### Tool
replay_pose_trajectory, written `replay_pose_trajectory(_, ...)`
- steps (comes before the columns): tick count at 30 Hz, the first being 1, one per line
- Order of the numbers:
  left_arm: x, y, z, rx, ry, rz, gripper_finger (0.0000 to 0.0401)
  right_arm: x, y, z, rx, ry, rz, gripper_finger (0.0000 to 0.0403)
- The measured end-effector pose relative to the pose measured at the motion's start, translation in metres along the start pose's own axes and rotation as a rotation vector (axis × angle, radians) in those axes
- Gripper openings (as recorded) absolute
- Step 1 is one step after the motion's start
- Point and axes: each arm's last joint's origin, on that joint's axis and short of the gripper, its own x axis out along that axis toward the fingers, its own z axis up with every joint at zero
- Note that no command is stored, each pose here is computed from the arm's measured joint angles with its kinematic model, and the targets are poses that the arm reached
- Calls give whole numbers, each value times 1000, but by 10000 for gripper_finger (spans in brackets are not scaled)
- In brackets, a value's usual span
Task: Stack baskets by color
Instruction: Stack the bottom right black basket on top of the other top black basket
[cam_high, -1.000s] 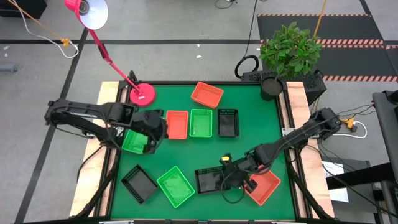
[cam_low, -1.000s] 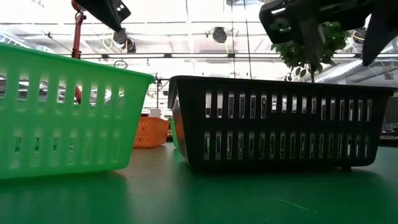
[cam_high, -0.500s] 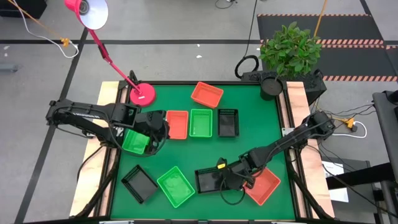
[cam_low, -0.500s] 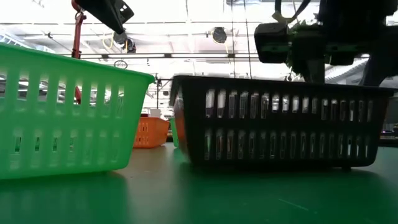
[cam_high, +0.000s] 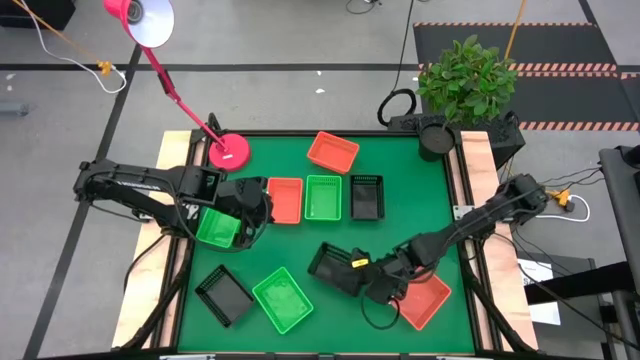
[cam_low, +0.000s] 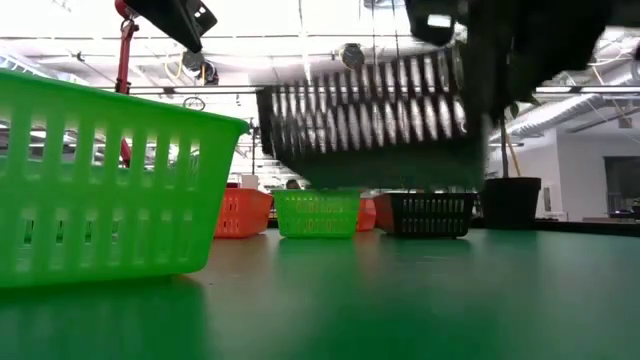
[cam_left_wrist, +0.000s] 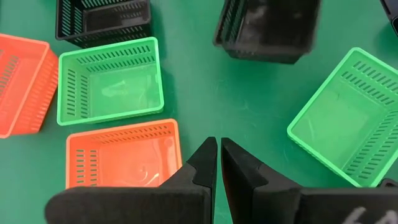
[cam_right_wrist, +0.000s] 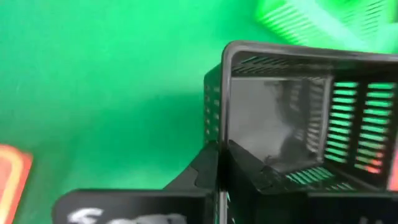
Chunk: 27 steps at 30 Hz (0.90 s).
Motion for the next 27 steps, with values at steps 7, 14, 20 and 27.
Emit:
replay_pose_trajectory(7,0,0,0,-4,1,0,26,-35,-14,19,209,-13,-252,9)
replay_pose_trajectory(14,0,0,0,0,1,-1,26,-57,-33,24,470,44,-368,6)
replay_pose_trajectory(20,0,0,0,0,1,0,26,-69,-52,11,763,103,-480,6)
replay_pose_trajectory(27,0,0,0,-1,-2,0,26,-72,-67,-22,997,264,-519,5)
